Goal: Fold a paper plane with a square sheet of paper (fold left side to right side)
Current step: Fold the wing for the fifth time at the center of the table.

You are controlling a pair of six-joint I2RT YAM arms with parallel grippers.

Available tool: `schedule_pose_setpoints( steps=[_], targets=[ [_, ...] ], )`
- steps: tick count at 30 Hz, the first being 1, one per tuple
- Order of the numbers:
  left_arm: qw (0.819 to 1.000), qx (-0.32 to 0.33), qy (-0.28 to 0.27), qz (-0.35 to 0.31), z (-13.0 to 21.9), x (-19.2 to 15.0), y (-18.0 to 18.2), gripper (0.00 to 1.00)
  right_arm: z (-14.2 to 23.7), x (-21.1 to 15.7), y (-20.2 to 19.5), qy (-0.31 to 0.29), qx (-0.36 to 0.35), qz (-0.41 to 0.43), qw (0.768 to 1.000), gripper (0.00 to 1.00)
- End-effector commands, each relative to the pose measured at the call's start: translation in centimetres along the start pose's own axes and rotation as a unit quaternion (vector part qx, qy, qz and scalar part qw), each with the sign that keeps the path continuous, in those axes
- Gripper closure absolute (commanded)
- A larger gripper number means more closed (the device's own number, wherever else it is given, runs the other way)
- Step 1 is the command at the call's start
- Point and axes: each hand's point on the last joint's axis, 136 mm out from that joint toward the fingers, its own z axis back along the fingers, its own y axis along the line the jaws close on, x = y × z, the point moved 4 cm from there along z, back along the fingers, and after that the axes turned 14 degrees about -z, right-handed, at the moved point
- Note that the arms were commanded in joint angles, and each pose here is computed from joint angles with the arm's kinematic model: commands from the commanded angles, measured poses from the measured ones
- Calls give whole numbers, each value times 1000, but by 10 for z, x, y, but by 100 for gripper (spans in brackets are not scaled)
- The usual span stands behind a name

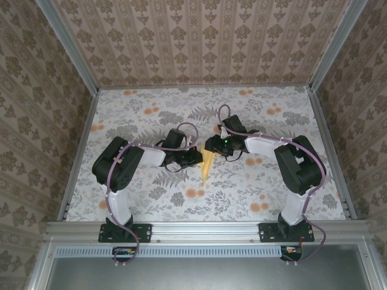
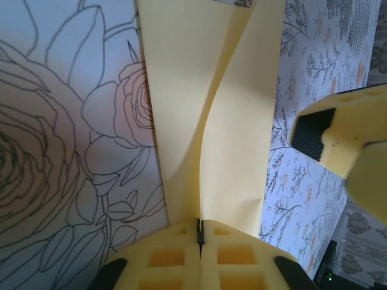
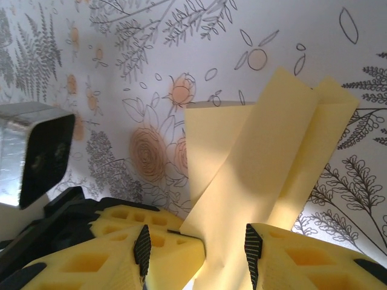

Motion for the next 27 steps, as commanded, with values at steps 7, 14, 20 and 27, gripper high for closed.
schedule_pose_setpoints(
  steps=[7, 14, 20, 27],
  targets=[
    [999, 47, 17, 8, -4, -9, 22, 99, -6, 2, 5, 1, 8, 8, 1000, 52],
    [999, 47, 17, 8, -3, -8, 22, 99, 5, 4, 15, -16, 22, 22, 999, 52],
    [999, 48, 17, 7, -4, -8, 22, 100, -2, 4, 15, -7, 23, 21, 1000, 52],
    [999, 48, 17, 7, -4, -7, 22, 100, -12, 2, 5, 3, 0, 15, 1000, 52]
  ],
)
